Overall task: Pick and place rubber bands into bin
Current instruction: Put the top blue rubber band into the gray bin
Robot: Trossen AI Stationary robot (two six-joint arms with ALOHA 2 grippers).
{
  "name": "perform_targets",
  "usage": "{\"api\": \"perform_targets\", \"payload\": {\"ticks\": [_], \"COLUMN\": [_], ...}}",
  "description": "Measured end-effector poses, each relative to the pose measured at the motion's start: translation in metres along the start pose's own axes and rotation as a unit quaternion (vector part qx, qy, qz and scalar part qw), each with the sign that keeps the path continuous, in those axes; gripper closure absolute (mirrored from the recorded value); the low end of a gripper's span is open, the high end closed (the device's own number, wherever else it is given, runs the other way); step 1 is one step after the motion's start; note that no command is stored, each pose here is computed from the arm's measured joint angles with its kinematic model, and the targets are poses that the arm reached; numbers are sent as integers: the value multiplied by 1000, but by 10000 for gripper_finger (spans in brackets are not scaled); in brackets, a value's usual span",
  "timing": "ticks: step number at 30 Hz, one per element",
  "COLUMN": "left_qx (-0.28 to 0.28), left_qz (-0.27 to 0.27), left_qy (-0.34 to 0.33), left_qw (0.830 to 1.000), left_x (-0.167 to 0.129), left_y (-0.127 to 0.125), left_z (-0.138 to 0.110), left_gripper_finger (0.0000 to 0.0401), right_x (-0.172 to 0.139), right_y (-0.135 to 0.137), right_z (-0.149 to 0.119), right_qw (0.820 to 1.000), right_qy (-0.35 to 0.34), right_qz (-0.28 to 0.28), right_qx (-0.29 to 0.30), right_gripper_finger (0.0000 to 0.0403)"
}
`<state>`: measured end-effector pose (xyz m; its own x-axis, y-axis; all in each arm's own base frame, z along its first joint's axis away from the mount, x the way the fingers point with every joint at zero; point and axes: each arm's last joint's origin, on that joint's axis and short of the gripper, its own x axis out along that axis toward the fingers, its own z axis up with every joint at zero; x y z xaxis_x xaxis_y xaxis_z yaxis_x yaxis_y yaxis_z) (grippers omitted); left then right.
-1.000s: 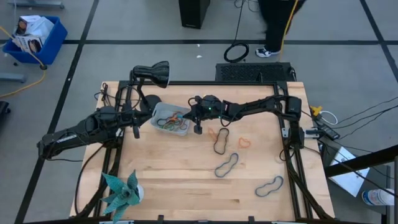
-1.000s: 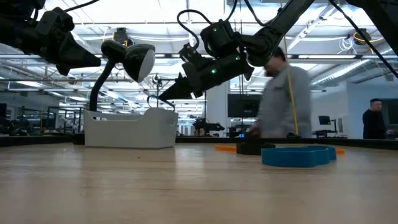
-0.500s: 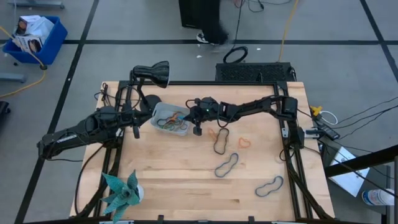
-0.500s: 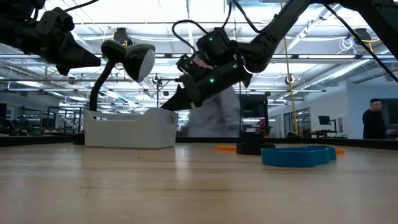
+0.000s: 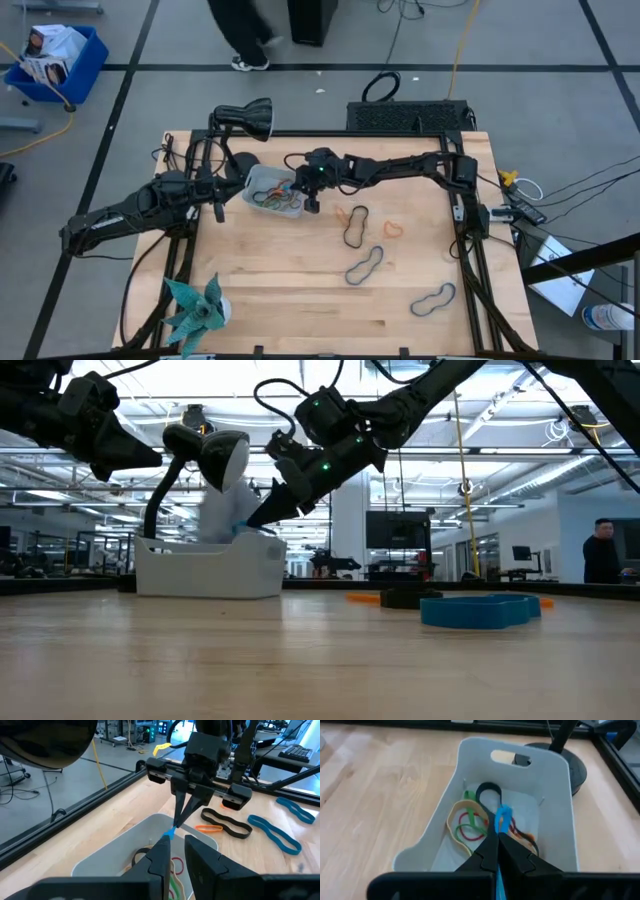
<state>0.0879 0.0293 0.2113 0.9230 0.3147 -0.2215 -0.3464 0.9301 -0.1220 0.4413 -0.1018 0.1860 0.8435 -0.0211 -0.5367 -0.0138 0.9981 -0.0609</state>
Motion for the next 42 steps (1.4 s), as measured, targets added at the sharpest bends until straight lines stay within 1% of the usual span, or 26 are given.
{"api": "perform_targets", "payload": {"ticks": [7,12,27,36,42], "left_qx": [-3,-3,-3,-3,-2], "left_qz": [0,0,0,0,0], "left_qy": [0,0,0,0,0], "left_qw": [1000,1000,1000,1000,1000], "left_x": [0,0,0,0,0], "left_y": [0,0,0,0,0], "left_z": [0,0,0,0,0], "left_gripper_finger": [338,338,338,338,339], "right_x": [15,22,22,22,22], "right_y": [-1,-2,-2,-1,-1], "right_z": [-7,-7,-7,-4,-4], "right_qw": [1000,1000,1000,1000,1000], "right_qy": [25,23,21,5,5], "right_qz": [5,5,5,3,3], "right_qx": [1,0,-19,-18,-18], "right_gripper_finger": [403,403,402,385,362]}}
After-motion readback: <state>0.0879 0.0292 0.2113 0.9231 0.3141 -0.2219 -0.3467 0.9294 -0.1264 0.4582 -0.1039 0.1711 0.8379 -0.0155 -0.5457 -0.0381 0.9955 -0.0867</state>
